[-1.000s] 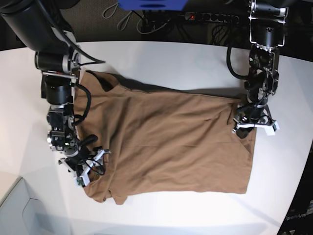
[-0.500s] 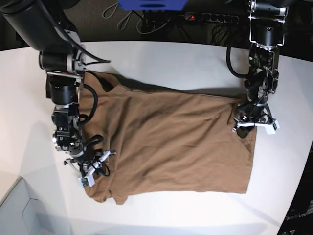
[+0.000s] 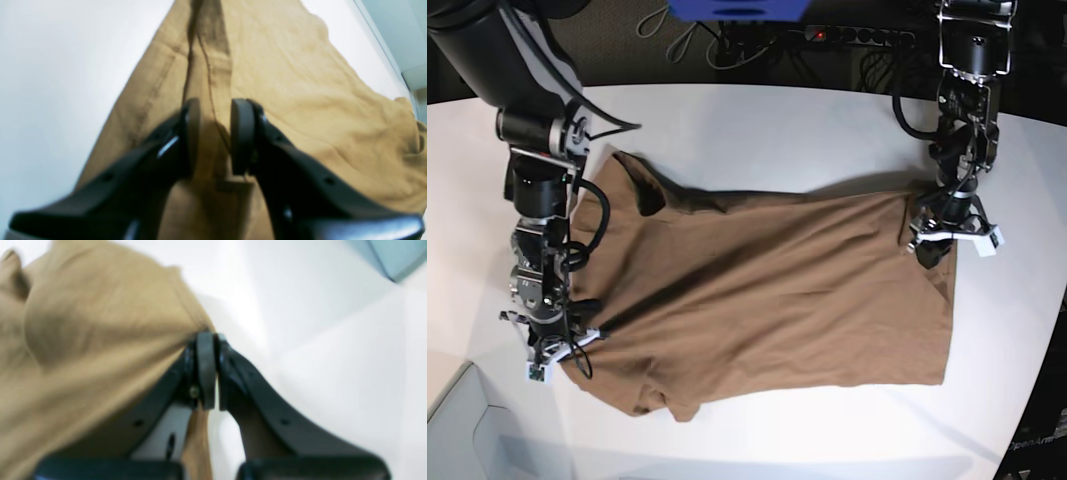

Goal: Layout the t-shirt on the table in an organized manner, then fold the t-shirt properly
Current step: 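Pull the t-shirt corners outward with both grippers to smooth it, then regrasp the collar-side edge with both grippers and drag it taut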

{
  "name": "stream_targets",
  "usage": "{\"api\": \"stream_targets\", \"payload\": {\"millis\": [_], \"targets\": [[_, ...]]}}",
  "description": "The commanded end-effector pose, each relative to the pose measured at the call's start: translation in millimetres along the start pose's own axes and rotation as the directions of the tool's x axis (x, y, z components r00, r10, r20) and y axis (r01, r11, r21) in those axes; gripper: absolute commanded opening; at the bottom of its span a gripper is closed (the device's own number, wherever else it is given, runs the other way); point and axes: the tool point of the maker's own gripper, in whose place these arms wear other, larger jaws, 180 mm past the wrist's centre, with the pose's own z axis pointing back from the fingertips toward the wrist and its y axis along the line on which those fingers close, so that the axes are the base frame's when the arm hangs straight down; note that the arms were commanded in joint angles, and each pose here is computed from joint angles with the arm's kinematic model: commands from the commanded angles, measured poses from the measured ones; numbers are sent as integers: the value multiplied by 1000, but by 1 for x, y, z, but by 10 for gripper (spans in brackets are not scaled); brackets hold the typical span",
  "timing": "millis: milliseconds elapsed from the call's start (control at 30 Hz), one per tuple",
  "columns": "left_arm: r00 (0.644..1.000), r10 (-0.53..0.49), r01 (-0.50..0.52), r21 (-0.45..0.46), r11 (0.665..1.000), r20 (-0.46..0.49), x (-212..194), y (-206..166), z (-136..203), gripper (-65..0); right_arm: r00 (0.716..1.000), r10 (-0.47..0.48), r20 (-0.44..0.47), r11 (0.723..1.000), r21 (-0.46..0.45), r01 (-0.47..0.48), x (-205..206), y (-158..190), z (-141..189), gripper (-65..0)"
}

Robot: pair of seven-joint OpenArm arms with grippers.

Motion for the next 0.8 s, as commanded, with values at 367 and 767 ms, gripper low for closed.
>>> {"api": "stream_targets", "payload": {"millis": [367, 767], "targets": [[999, -32, 32, -75, 997, 0, 18, -39, 23, -474, 978, -27, 208, 991, -126, 54, 31, -45, 48, -610], [991, -15, 36, -155, 987, 134, 66, -68, 51, -474, 947, 28, 319, 989, -148, 20, 23, -41, 125, -294]]}}
